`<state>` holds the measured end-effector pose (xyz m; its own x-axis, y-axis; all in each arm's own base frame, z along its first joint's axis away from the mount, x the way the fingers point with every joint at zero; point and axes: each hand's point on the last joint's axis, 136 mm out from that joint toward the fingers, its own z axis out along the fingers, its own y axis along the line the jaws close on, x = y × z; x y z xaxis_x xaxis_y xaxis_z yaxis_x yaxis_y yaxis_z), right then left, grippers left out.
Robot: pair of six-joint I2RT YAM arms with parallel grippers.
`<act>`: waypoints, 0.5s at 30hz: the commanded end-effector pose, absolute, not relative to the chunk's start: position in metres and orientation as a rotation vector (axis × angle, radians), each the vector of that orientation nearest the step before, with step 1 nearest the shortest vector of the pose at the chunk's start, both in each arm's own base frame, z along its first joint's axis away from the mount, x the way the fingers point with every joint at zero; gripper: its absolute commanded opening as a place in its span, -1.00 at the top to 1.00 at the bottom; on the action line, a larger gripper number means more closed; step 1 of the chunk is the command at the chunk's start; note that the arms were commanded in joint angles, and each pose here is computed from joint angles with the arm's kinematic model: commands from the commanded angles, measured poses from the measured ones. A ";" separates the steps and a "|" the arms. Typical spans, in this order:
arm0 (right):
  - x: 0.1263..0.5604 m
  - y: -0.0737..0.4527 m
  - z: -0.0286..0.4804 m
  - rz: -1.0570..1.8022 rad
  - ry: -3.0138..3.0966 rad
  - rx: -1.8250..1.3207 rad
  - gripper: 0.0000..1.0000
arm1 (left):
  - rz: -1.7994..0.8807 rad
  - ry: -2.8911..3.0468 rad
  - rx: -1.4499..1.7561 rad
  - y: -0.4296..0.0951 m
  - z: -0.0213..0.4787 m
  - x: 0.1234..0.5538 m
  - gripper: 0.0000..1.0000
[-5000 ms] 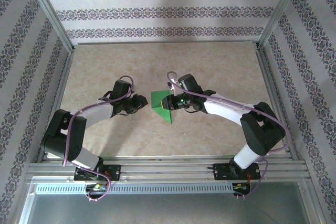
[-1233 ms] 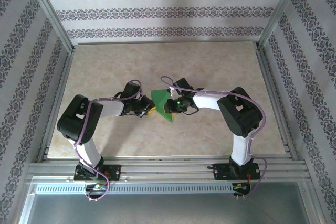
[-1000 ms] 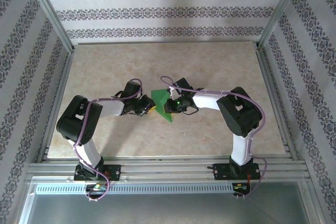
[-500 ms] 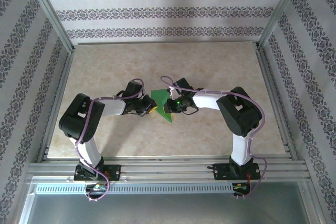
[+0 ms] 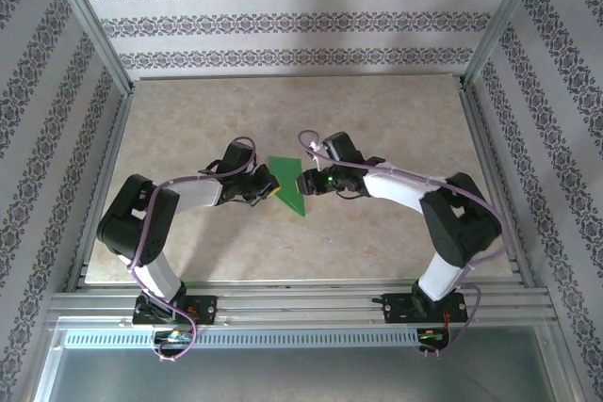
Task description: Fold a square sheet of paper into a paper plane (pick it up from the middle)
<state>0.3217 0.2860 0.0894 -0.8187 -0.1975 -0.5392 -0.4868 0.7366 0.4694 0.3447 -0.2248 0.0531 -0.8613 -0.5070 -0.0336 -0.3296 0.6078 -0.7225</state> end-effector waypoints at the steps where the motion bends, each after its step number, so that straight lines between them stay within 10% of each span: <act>1: 0.333 0.281 0.101 0.667 2.300 -0.677 0.13 | -1.014 2.562 -0.797 -0.212 0.062 0.342 1.00; 15: 0.316 0.335 0.089 0.485 1.893 -1.061 0.07 | -0.884 2.428 -1.037 -0.184 0.074 0.334 1.00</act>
